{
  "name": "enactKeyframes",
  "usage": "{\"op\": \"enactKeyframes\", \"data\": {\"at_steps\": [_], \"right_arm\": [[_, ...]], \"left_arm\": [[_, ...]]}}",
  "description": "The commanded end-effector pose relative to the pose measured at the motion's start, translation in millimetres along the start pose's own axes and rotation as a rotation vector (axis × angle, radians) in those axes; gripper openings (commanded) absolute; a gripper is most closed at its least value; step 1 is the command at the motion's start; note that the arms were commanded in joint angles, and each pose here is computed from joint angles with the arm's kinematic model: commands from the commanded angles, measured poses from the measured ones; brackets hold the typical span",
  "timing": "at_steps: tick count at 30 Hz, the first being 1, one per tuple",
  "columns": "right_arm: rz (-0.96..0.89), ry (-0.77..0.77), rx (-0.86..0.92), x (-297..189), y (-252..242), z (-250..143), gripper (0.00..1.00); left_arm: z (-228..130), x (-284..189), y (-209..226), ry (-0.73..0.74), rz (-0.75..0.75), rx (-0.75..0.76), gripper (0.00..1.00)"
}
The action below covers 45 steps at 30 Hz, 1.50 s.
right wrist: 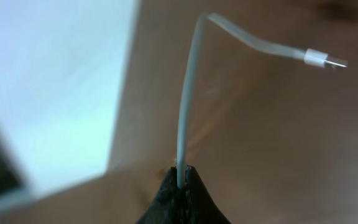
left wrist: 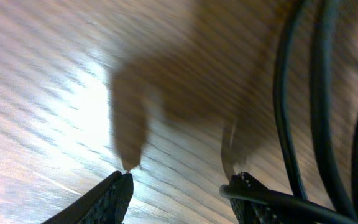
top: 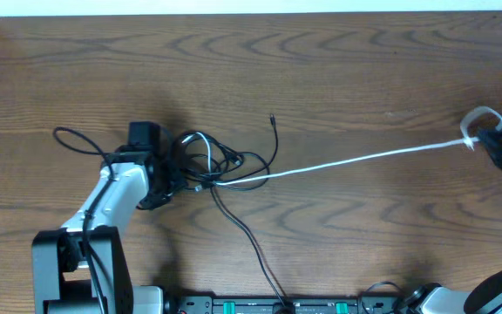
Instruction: Untangle cables
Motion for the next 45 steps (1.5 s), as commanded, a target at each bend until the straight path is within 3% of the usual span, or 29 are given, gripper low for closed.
{"op": "enactKeyframes", "data": {"at_steps": [1,10,18,22,25,28,29,33,38,42,45], "right_arm": [[-0.236,-0.107,-0.01,-20.9,-36.5,15.6,0.01],[-0.279,-0.109,0.054,-24.9,-45.2,13.0,0.01],[-0.272,0.008,-0.152,7.0,-18.1,-7.8,0.04],[-0.254,0.093,-0.264,26.5,0.0,-27.4,0.32],[-0.312,0.146,-0.347,40.7,7.2,-43.2,0.64],[-0.391,0.177,-0.424,52.8,11.9,-56.0,0.91],[-0.405,0.187,-0.444,55.8,13.8,-60.2,0.96],[-0.414,0.273,-0.571,70.5,28.1,-88.1,0.99],[-0.592,0.343,-0.673,74.2,28.9,-117.3,0.99],[-0.738,0.431,-0.733,67.4,35.3,-127.0,0.99],[-0.75,0.518,-0.779,66.3,54.6,-129.2,0.99]], "left_arm": [[9.4,3.7,22.9,-0.013,0.061,-0.074,0.55],[16.5,3.2,39.0,0.011,0.054,-0.157,0.55],[10.8,4.7,35.5,0.045,0.023,-0.157,0.55],[10.0,5.8,36.2,0.045,0.024,-0.154,0.55],[9.4,6.9,36.6,0.045,0.023,-0.154,0.55],[9.3,6.9,36.7,0.045,0.023,-0.154,0.55],[9.3,6.9,36.7,0.045,0.023,-0.154,0.55],[9.3,6.9,36.7,0.045,0.024,-0.154,0.55],[9.3,6.9,36.7,0.045,0.023,-0.154,0.55],[9.0,6.8,36.8,0.046,0.024,-0.153,0.55],[8.7,6.8,37.1,0.048,0.026,-0.153,0.55]]}}
Point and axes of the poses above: each gripper's point midway between its finger pads, its own x axis out along the fingers, its own y axis along the line the jaws close on, z = x × y, the point moved 4 cm from there along -x, back along the fingers, and after that the axes turned 10 degrees about -x, right-handed, at the moved point
